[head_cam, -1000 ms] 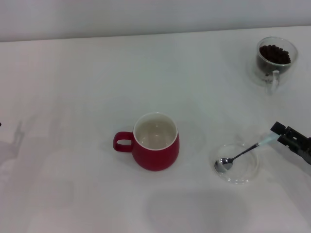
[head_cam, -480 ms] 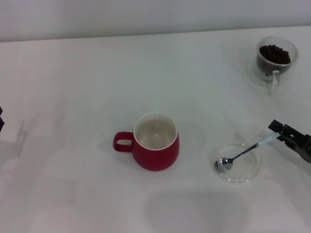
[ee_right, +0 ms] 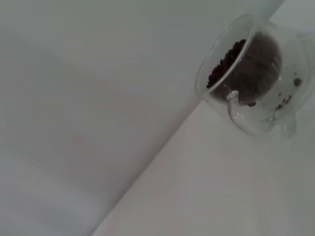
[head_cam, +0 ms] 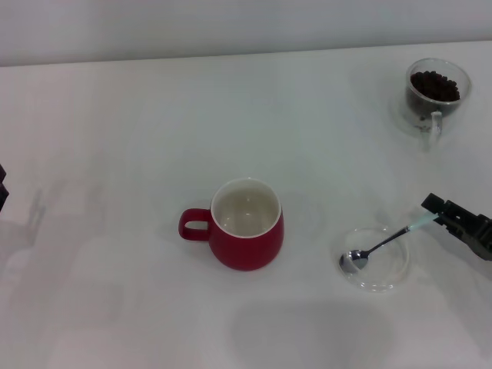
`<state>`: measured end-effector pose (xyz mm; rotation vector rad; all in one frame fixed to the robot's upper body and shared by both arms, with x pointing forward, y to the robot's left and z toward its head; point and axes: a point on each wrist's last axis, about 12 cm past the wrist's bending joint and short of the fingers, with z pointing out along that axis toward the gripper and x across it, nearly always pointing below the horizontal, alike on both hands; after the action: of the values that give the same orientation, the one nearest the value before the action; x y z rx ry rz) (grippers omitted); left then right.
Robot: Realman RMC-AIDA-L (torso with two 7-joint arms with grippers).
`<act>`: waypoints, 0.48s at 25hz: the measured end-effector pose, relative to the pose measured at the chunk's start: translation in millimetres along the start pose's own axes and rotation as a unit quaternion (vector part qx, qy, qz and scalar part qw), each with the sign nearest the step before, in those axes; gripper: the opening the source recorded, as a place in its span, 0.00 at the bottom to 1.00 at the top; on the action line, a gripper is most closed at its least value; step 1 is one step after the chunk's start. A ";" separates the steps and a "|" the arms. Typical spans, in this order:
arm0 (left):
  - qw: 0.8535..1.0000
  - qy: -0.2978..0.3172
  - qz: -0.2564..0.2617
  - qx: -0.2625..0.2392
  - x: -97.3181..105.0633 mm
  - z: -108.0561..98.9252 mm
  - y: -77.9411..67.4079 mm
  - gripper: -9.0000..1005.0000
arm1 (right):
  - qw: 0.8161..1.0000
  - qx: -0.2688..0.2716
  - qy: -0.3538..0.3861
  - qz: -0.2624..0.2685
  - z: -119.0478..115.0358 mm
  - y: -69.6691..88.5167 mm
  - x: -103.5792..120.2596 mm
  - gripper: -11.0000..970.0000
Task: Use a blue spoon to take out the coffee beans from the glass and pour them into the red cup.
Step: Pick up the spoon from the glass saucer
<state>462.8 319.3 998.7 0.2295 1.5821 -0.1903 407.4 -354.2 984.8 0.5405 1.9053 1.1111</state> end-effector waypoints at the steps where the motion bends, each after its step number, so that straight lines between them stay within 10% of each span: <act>1: 1.000 0.000 0.000 0.000 0.0 0.4 0.0 0.59 | 1.000 0.001 0.001 0.001 0.8 -0.1 0.6 0.55; 12: 1.000 0.009 0.001 0.001 1.3 3.4 -0.3 0.59 | 1.000 0.002 0.001 0.006 2.3 -0.2 1.7 0.48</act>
<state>465.9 318.1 997.3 0.2342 1.5998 -0.1887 408.4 -352.0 983.3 0.5534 1.9086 1.1156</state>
